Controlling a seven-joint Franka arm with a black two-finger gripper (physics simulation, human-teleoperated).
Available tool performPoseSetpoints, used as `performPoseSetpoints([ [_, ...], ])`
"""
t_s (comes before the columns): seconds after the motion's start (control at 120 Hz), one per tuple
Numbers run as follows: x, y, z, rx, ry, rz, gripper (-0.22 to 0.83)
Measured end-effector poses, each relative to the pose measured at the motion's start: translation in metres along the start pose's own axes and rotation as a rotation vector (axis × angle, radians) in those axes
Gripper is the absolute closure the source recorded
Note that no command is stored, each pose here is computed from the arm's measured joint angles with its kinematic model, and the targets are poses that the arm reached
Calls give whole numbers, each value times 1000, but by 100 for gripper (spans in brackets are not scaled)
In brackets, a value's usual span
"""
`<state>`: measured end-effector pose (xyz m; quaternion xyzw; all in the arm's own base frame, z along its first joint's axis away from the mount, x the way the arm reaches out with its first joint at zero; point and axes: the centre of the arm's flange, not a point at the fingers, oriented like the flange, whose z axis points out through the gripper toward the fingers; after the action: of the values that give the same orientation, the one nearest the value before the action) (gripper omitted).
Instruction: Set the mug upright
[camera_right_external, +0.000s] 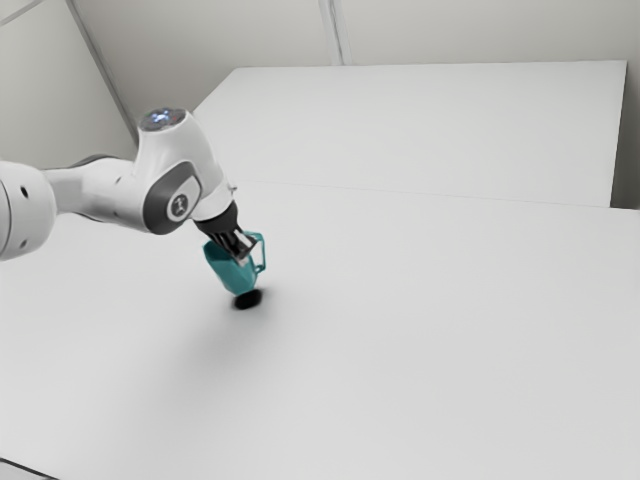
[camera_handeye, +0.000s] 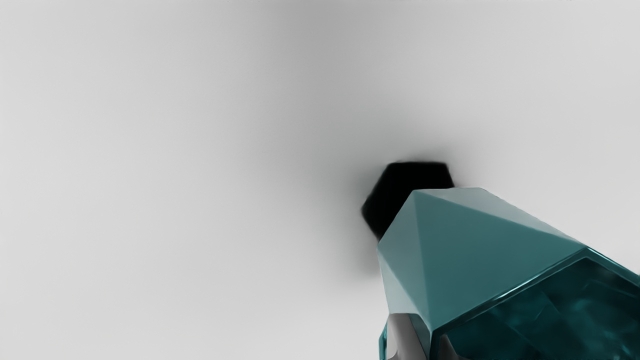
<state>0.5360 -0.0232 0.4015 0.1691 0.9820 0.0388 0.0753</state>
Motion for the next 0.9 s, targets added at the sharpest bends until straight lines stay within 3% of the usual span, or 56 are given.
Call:
performPoseSetpoints([
  [0.283, 33, 14, 13, -14, 30, -30, 79],
  [0.9, 36, -9, 37, 7, 54, 7, 79],
])
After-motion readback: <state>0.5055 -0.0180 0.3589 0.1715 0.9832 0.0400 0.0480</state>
